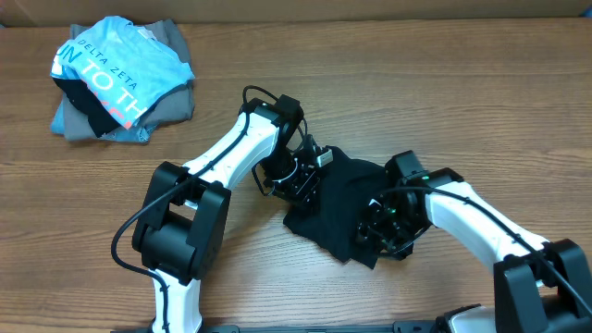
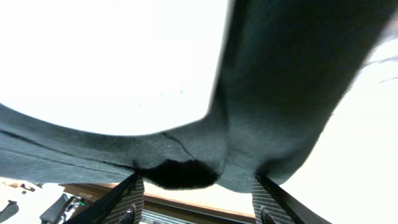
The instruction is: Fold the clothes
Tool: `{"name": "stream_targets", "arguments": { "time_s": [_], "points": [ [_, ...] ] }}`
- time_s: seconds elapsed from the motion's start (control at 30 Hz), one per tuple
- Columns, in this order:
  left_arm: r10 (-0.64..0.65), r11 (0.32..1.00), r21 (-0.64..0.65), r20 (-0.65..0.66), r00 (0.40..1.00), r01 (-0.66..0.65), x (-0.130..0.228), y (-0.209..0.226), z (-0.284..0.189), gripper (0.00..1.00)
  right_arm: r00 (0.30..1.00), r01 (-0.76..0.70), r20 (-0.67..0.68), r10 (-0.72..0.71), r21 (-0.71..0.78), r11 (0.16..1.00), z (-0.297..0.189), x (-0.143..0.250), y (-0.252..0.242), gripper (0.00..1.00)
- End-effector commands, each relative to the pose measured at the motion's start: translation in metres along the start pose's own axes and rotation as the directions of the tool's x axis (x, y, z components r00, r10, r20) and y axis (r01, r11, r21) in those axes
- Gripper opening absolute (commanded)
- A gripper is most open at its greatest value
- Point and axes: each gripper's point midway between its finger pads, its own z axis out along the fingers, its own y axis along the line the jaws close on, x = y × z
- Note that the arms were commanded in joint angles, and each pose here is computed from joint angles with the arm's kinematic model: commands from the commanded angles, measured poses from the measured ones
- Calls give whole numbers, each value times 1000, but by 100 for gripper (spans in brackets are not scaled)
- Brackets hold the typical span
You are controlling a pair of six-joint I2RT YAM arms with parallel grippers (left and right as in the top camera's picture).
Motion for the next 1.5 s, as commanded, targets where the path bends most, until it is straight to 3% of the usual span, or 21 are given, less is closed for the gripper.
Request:
{"name": "stream_targets", "arguments": {
  "time_s": [0.0,0.17,0.33,0.37,0.5,0.57,0.8,1.07,1.2,1.23,1.27,1.3,1.33,1.47],
  "points": [
    [-20,1000,-21,7,1000,21,-1,3,1,44,999,50,13,-50,-33,998,-7,1,3,61],
    [-30,999,-22,18,999,30,-4,4,1,47,999,42,1,-42,-60,997,5,7,12,60],
    [-34,999,-22,18,999,34,-4,5,0,48,1000,28,11,-27,-78,997,21,11,20,53],
    [-34,999,-22,18,999,34,-4,5,0,48,999,37,17,-35,-84,996,21,10,23,48],
    [-35,999,-30,16,999,35,-3,6,0,50,997,60,55,-54,-100,993,16,0,26,12],
    [-35,999,-33,15,999,35,-3,6,0,50,995,54,84,-47,-82,995,9,-7,22,4],
    [-37,998,-46,11,999,37,-2,9,0,58,971,6,238,-21,63,998,-41,-31,-10,4],
    [-34,998,-50,8,999,34,-2,8,1,62,957,-14,288,-25,134,991,-50,-43,-30,4],
    [-32,998,-51,8,999,33,-2,8,1,65,911,-128,412,13,252,959,-63,-61,-56,4],
    [-32,998,-56,8,999,32,-2,9,1,65,899,-151,438,17,273,950,-67,-65,-62,7],
    [-32,998,-56,8,999,32,-2,9,1,65,895,-161,447,18,285,945,-68,-66,-66,18],
    [-31,998,-56,8,999,32,-2,9,1,65,889,-175,457,22,295,939,-71,-68,-70,38],
    [-31,998,-56,9,999,32,-2,9,1,65,884,-193,467,34,297,935,-72,-69,-73,48],
    [-30,998,-56,10,999,31,-2,9,1,65,877,-232,474,80,270,935,-78,-71,-77,53]
  ]
}}
